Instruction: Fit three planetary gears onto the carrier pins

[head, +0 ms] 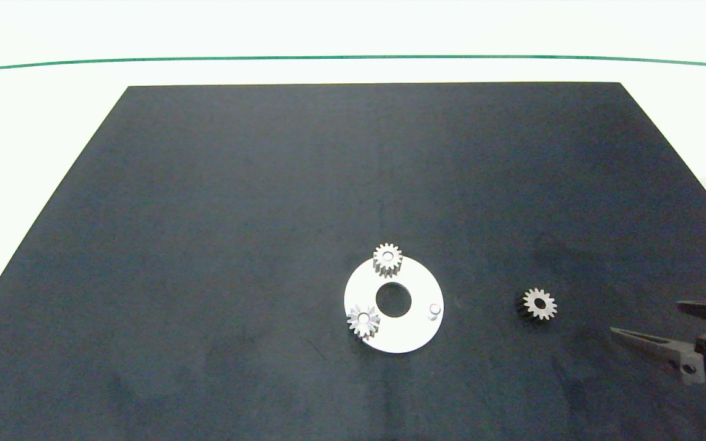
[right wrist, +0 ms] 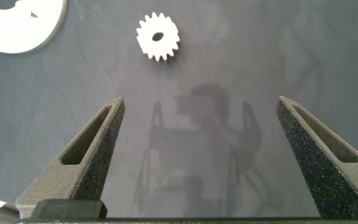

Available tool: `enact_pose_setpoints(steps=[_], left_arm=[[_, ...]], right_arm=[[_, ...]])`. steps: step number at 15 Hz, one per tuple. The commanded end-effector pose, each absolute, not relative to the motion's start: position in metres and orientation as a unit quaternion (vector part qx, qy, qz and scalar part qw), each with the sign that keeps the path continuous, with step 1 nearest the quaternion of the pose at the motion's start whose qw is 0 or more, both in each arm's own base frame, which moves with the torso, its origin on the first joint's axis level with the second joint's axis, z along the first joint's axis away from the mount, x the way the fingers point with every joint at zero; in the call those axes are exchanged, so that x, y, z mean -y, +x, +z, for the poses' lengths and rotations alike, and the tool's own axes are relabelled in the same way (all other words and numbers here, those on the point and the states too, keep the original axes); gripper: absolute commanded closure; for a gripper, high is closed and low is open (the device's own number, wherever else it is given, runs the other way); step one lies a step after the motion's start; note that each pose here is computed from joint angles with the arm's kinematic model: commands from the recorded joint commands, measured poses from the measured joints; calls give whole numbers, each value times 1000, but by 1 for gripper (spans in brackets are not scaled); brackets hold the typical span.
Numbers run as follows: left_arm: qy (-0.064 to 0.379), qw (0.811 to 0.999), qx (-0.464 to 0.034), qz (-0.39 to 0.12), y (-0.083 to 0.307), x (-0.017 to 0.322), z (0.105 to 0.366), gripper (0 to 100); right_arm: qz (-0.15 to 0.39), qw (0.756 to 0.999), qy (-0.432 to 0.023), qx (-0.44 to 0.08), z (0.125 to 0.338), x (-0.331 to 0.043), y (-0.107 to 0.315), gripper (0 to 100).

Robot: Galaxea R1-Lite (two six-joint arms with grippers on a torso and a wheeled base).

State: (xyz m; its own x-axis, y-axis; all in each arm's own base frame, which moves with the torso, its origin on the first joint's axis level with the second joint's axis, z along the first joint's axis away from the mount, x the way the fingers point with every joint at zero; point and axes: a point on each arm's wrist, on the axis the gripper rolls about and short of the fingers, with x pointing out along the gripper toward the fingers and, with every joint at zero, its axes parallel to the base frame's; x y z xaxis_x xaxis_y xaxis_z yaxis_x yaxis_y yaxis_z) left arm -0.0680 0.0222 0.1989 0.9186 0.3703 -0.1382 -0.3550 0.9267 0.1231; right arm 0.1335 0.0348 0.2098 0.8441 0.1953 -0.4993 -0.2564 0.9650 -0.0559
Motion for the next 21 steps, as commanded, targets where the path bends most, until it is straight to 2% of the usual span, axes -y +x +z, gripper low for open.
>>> enact_pose_setpoints(steps=[1, 6, 9, 15, 21], left_arm=[[49, 977, -83, 187, -67, -22, 199, 0], [49, 977, -82, 188, -68, -22, 198, 0], [47, 978, -78, 188, -69, -22, 199, 0], [41, 977, -78, 196, -70, -21, 198, 0], [39, 977, -72, 196, -72, -21, 198, 0]], right_arm=[[129, 949, -68, -279, 196, -47, 164, 0], [150, 933, -84, -315, 181, -64, 180, 0], [146, 934, -86, -313, 186, -69, 195, 0], [149, 925, -96, -335, 177, -81, 216, 0], [151, 924, -103, -335, 178, -93, 232, 0]])
